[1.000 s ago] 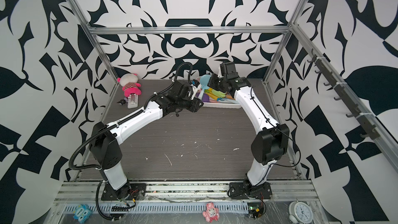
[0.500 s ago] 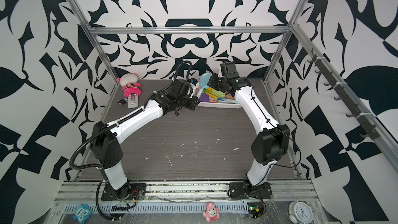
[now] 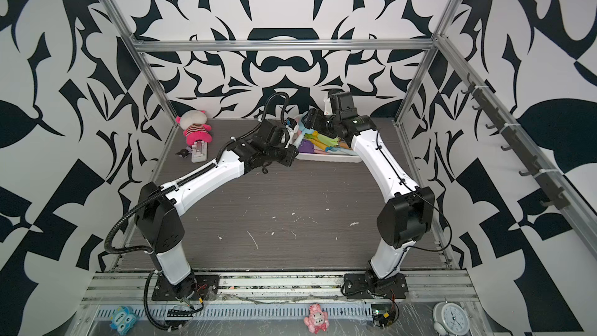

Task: Take the shovel out of the storage box
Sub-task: Pick up the shovel from the storage box, then place the shovel at the center of the board.

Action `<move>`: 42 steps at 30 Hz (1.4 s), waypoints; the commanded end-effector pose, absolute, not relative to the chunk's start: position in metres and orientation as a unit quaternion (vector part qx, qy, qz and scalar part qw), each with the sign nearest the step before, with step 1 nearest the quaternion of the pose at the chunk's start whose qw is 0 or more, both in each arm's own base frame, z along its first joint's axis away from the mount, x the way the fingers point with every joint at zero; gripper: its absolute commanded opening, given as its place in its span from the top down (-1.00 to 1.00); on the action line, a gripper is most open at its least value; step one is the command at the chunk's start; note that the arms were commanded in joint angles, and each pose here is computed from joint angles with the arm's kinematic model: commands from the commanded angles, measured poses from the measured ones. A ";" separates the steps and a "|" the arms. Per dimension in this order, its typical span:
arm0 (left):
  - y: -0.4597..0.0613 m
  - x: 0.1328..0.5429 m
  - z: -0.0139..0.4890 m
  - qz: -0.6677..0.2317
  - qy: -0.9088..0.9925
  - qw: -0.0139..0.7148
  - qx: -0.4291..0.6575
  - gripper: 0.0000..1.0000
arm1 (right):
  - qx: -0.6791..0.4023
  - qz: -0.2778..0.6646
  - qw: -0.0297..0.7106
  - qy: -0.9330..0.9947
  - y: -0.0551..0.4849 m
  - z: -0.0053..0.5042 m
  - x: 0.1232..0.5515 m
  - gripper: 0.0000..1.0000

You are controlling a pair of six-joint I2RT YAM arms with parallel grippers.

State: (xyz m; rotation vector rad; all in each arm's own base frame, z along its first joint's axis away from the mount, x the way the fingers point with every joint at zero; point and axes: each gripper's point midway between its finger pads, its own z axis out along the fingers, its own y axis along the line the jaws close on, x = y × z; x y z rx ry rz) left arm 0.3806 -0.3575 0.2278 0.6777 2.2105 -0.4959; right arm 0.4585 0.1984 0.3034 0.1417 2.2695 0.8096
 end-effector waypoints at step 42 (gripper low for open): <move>-0.182 0.513 0.114 -0.113 0.954 0.275 0.043 0.98 | 0.062 0.277 0.332 0.900 0.150 0.279 0.440 -0.87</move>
